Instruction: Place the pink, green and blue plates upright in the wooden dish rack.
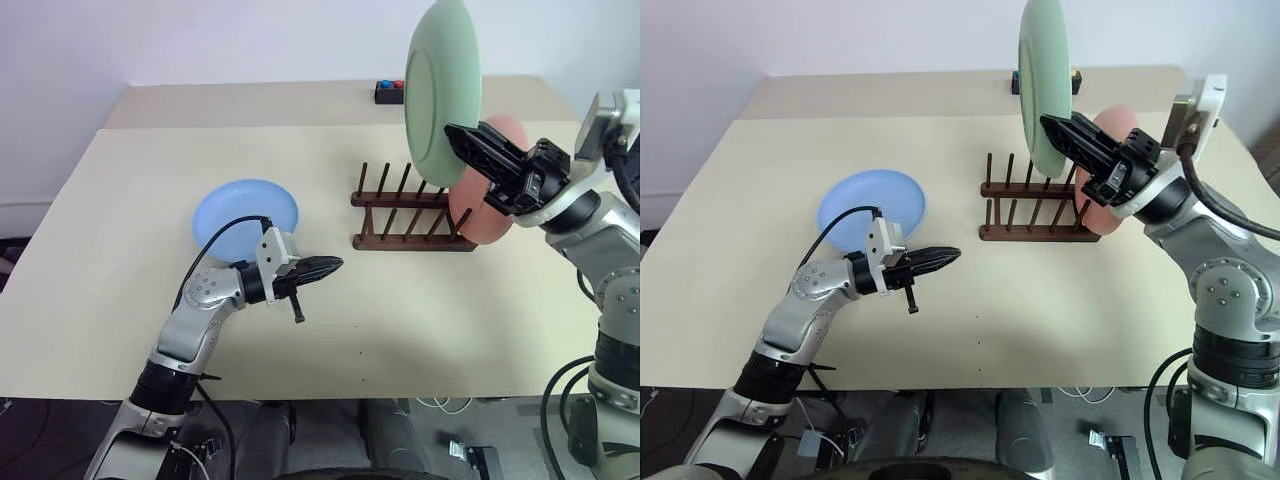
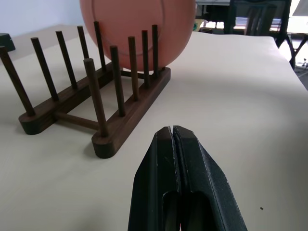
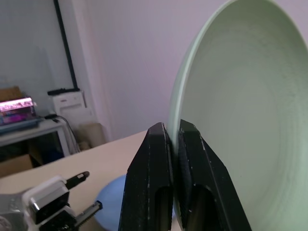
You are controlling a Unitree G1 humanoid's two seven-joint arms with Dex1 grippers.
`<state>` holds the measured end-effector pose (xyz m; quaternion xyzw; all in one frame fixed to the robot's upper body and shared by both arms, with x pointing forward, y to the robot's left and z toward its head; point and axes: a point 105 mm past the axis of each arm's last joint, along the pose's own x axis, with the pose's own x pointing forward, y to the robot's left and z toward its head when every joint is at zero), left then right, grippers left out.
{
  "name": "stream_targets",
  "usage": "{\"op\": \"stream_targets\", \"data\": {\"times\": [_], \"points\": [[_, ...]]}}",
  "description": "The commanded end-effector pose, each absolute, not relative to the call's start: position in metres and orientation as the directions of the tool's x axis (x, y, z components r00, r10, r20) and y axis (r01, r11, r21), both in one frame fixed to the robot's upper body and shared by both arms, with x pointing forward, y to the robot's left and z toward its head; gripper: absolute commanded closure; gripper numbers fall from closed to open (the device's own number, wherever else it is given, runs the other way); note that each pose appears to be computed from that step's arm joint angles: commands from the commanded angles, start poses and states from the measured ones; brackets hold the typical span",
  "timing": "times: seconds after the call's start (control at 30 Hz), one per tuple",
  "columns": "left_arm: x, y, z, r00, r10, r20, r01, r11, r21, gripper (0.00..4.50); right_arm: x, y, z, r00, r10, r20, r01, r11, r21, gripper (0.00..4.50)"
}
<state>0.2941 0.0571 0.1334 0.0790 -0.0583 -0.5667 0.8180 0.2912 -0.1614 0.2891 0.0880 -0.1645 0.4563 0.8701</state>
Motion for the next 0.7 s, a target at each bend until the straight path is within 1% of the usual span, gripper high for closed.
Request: {"op": "stream_targets", "data": {"times": [0.03,0.17,0.27,0.7], "points": [[0.29,0.056,0.142,0.338,-0.941,0.031,0.913,0.336,0.23,4.5,0.292,-0.169,0.293,0.547,0.737,0.396,-0.812,0.583,0.038,4.47],[0.291,0.055,0.142,0.338,-0.941,0.03,0.913,0.335,0.231,4.5,0.3,-0.173,0.28,0.59,0.718,0.369,-0.79,0.608,0.08,4.47],[0.291,0.055,0.142,0.337,-0.941,0.03,0.914,0.334,0.231,4.5,0.305,-0.179,0.275,0.619,0.691,0.374,-0.768,0.631,0.104,4.47],[0.291,0.055,0.141,0.337,-0.941,0.023,0.914,0.333,0.233,4.5,0.312,-0.185,0.268,0.651,0.667,0.363,-0.748,0.646,0.153,4.47]]}}
